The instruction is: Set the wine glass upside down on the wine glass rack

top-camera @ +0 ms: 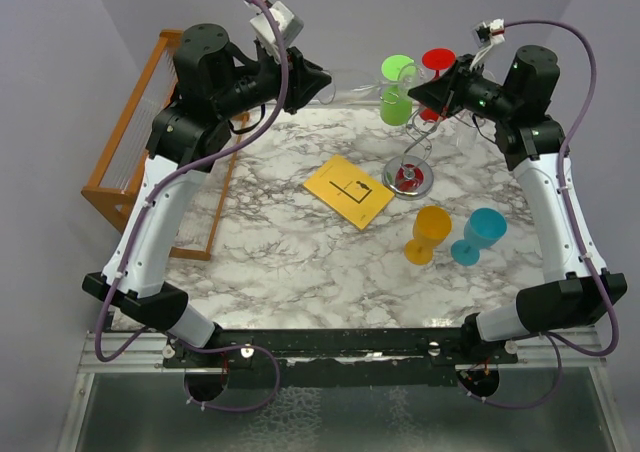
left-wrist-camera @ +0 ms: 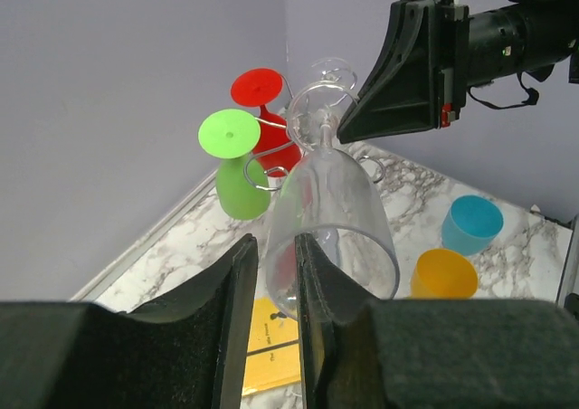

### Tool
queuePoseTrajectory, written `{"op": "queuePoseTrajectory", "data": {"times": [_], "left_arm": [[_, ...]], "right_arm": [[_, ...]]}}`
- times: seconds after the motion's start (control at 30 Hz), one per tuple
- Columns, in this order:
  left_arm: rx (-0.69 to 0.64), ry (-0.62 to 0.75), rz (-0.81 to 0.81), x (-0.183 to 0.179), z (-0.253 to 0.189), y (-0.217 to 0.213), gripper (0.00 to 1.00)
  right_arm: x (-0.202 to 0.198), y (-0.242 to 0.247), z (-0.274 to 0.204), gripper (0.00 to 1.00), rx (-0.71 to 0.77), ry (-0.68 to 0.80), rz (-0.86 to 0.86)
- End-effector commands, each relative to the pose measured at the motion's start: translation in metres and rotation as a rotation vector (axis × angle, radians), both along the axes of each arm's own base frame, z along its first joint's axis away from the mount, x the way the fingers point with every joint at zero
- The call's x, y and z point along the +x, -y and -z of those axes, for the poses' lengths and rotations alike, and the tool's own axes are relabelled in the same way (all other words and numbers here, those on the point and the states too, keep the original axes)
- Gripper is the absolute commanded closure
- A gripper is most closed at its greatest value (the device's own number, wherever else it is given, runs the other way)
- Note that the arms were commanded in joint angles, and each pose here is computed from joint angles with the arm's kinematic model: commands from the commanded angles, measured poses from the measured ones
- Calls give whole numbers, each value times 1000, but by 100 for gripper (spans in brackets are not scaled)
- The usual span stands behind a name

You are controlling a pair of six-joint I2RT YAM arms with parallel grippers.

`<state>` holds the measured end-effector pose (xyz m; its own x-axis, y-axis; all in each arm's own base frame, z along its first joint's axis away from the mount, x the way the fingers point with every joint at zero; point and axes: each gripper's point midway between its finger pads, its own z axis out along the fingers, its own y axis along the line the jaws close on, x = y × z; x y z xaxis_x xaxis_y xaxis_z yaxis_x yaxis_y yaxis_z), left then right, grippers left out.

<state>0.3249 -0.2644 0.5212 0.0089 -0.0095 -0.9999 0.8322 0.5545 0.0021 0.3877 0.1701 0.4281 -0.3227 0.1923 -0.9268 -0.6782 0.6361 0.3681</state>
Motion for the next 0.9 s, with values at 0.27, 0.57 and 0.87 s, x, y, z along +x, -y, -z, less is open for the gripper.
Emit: {"op": "queuePoseTrajectory", "data": {"times": [0.27, 0.57, 0.87], "left_arm": [[88, 92, -300, 11, -9, -59, 24], [178, 127, -492, 29, -5, -93, 12], [199, 116, -465, 33, 5, -87, 7]], "right_arm": [[11, 34, -17, 99, -268, 270, 151], [2, 46, -21, 99, -580, 457, 78], [8, 39, -4, 99, -935, 578, 70]]}}
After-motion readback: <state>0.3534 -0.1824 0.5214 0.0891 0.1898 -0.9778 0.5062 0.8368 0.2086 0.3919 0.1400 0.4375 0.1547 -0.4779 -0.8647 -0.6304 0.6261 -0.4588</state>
